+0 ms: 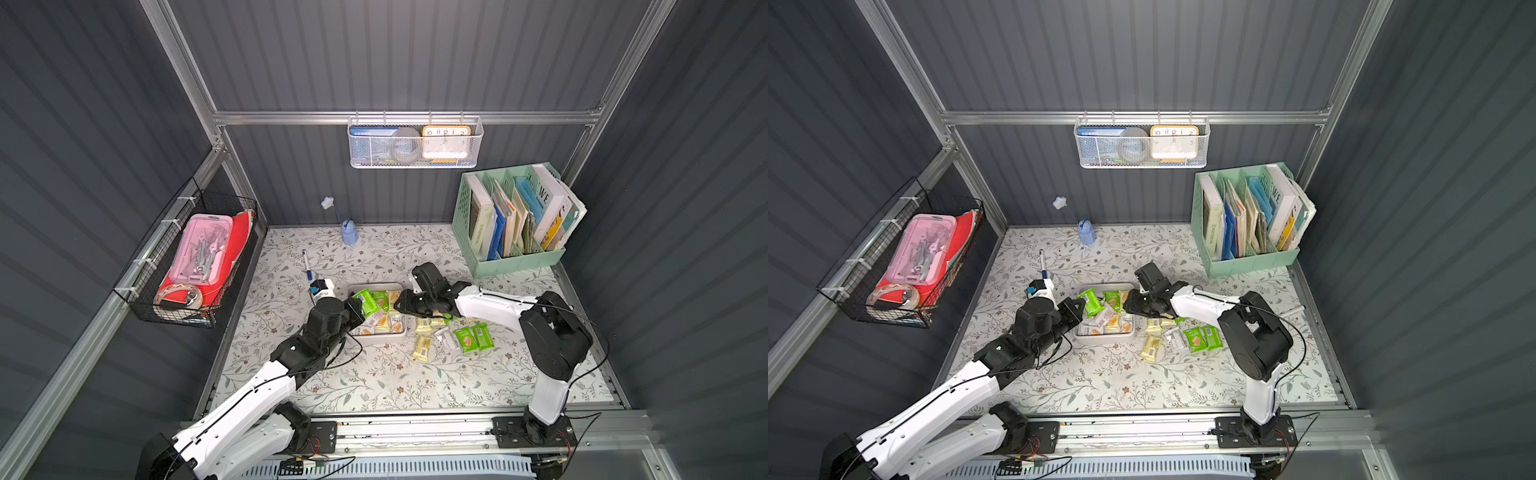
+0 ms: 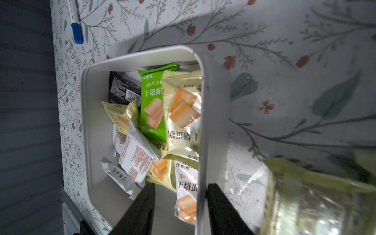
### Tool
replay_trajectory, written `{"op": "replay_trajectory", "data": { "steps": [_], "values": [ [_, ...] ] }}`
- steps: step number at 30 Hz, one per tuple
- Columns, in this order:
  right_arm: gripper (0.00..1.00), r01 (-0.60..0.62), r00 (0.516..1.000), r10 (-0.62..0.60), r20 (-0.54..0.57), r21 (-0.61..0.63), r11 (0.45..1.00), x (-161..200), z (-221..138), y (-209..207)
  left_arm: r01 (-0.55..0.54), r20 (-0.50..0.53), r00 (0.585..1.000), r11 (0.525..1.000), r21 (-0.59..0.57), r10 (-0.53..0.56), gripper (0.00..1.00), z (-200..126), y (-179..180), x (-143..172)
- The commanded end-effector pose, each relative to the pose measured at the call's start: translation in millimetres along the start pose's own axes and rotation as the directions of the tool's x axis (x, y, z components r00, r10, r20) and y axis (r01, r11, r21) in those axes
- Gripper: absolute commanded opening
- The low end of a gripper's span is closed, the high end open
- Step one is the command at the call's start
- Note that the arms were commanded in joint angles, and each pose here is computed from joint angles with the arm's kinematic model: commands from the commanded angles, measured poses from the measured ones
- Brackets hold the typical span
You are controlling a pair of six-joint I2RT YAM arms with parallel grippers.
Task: Take the cookies out of the storage box
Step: Move the storage box to the center of the board, then place the cookie at the center of the board.
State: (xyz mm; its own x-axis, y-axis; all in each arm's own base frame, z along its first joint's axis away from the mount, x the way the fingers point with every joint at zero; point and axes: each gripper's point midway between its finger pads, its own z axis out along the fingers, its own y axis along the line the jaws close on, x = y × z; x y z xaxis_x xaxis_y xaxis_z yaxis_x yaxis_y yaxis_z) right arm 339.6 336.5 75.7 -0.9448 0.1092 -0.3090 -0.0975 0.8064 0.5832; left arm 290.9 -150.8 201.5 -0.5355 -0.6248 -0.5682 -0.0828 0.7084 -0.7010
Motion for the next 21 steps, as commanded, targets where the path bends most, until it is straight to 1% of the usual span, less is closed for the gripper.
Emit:
{"op": "replay_trajectory", "data": {
  "steps": [1, 4, 6, 10, 14, 17, 19, 21],
  "values": [
    [0.47, 0.022, 1.000, -0.023, -0.002, -0.053, 0.998, -2.2, 0.8, 18.3, -0.006, -0.003, 1.000, 1.000, -0.005, 0.006, 0.00, -1.8, 3.4, 2.3],
    [0.48, 0.035, 0.999, -0.033, 0.038, -0.058, 0.998, -9.0, -9.6, 21.3, -0.020, -0.012, 1.000, 0.999, 0.026, 0.020, 0.00, -0.6, -4.5, 2.8],
    [0.49, 0.031, 0.994, -0.029, 0.110, -0.022, 0.999, -20.9, -22.9, 13.2, -0.034, -0.026, 0.999, 0.998, 0.044, 0.035, 0.00, 2.1, -9.6, 4.2],
    [0.50, -0.028, 0.980, 0.021, 0.200, 0.031, 0.999, -36.4, -61.6, -16.5, -0.089, -0.043, 0.995, 0.994, 0.066, 0.092, 0.00, 13.4, -21.9, 4.5],
    [0.51, -0.103, 0.948, 0.061, 0.311, 0.119, 0.988, -45.0, -109.8, -58.9, -0.119, -0.094, 0.987, 0.984, 0.135, 0.132, 0.00, 37.8, -42.8, 14.6],
    [0.51, -0.160, 0.920, 0.071, 0.385, 0.203, 0.966, -41.0, -147.2, -85.7, -0.129, -0.137, 0.979, 0.979, 0.155, 0.151, 0.00, 61.8, -52.1, 24.9],
    [0.51, -0.178, 0.906, 0.072, 0.416, 0.222, 0.959, -33.1, -167.5, -92.9, -0.145, -0.157, 0.973, 0.976, 0.165, 0.171, 0.00, 78.9, -58.8, 31.4],
    [0.51, -0.188, 0.888, 0.076, 0.454, 0.206, 0.960, -25.4, -185.2, -94.5, -0.153, -0.179, 0.966, 0.971, 0.183, 0.186, 0.00, 96.9, -67.1, 40.5]
  ]
}}
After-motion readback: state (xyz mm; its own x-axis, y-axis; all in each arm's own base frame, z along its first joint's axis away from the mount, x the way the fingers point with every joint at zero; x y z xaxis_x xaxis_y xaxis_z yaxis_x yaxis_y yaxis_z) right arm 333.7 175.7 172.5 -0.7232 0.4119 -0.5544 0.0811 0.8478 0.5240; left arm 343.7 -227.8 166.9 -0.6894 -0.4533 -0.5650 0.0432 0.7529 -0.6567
